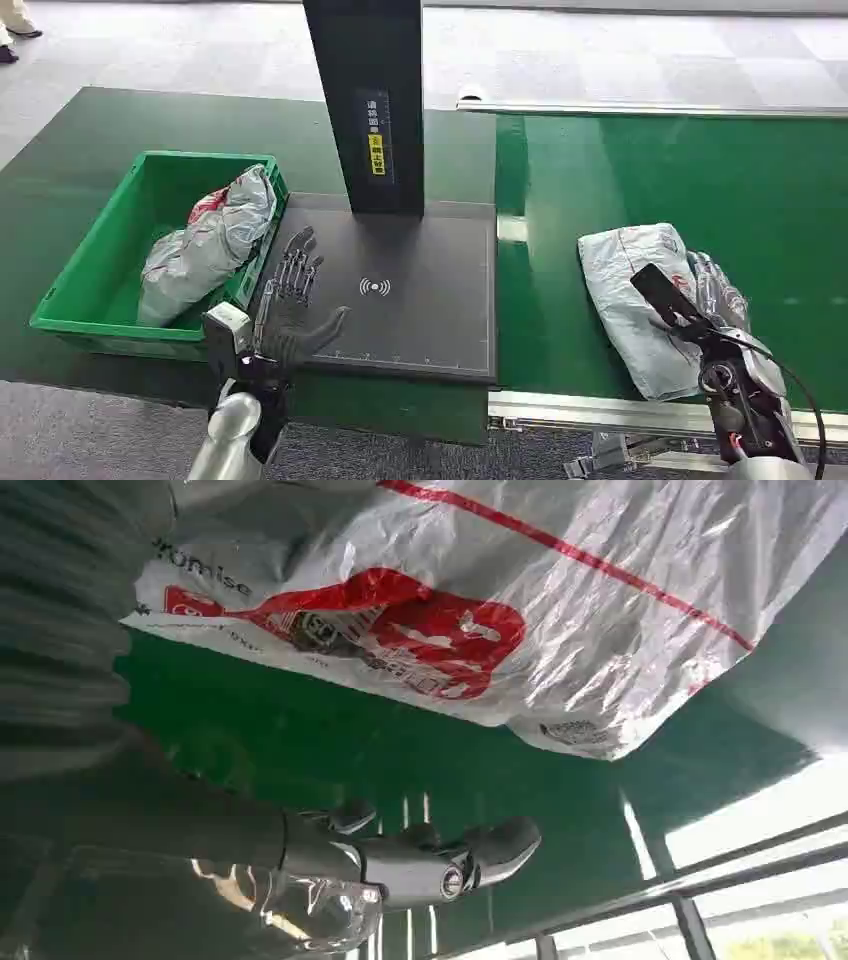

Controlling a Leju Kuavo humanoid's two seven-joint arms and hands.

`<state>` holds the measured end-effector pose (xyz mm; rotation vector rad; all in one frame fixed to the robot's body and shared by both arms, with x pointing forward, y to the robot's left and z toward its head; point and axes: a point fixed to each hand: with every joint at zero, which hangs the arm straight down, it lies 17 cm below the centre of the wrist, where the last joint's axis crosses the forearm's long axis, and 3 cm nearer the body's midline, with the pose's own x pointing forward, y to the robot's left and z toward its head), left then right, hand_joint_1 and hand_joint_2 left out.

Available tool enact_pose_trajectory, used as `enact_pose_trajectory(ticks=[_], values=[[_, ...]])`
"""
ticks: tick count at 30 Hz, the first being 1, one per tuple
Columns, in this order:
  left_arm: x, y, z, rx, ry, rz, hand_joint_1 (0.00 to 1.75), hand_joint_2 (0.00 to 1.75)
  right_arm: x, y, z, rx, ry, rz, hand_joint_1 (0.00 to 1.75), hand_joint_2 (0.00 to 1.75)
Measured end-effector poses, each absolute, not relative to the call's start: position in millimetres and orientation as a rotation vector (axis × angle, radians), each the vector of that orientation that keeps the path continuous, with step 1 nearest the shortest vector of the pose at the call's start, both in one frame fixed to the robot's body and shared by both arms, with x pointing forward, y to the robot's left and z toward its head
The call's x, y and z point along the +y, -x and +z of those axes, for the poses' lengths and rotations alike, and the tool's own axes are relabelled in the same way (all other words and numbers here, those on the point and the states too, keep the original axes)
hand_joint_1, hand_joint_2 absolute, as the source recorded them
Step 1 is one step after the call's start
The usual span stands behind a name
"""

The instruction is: Moved the parcel from conveyor to table for the left to box.

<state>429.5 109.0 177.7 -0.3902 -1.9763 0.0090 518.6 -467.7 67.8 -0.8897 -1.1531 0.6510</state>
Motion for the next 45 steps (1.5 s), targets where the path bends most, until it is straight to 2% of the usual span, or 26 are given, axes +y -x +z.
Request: enact_pose_trajectory(ticks=[9, 10, 11, 12, 14, 15, 16, 24, 35, 38, 42, 45], values=[[100, -432, 174, -1.952, 0.420, -0.007, 0.00, 1.75, -530, -460, -3, -0.680, 0.944, 0.868, 0.02, 1.75], [99, -432, 173, -1.948, 0.426, -0.005, 0.00, 1.75, -535, -451, -12, -0.636, 0.924, 0.894, 0.31, 1.75], [98, -433, 171, -1.942, 0.428, -0.007, 0.00, 1.75, -538, -442, -21, -0.606, 0.903, 0.915, 0.77, 1.75], [98, -433, 170, -1.939, 0.429, -0.008, 0.00, 1.75, -539, -437, -26, -0.592, 0.893, 0.923, 1.43, 1.75], [95, -432, 167, -1.930, 0.440, -0.013, 0.00, 1.75, -536, -429, -35, -0.577, 0.851, 0.941, 1.54, 1.75], [93, -433, 167, -1.927, 0.448, -0.016, 0.00, 1.75, -533, -425, -40, -0.572, 0.825, 0.944, 1.69, 1.75], [91, -434, 167, -1.926, 0.457, -0.020, 0.00, 1.75, -530, -422, -44, -0.573, 0.797, 0.950, 1.75, 1.75], [89, -437, 165, -1.914, 0.470, -0.022, 0.00, 1.75, -505, -420, -44, -0.695, 0.644, 0.979, 1.75, 1.75], [98, -434, 165, -1.922, 0.449, -0.013, 0.00, 1.75, -460, -462, -14, -0.911, 0.693, 1.027, 1.75, 1.75], [103, -434, 168, -1.932, 0.441, -0.001, 0.00, 1.75, -428, -488, 12, -1.092, 0.672, 0.950, 1.75, 1.75], [112, -433, 170, -1.943, 0.421, 0.023, 0.00, 1.75, -375, -508, 53, -1.370, 0.445, 0.723, 1.75, 1.75], [116, -431, 171, -1.948, 0.413, 0.034, 0.00, 1.75, -360, -515, 70, -1.437, 0.401, 0.666, 1.75, 1.75]])
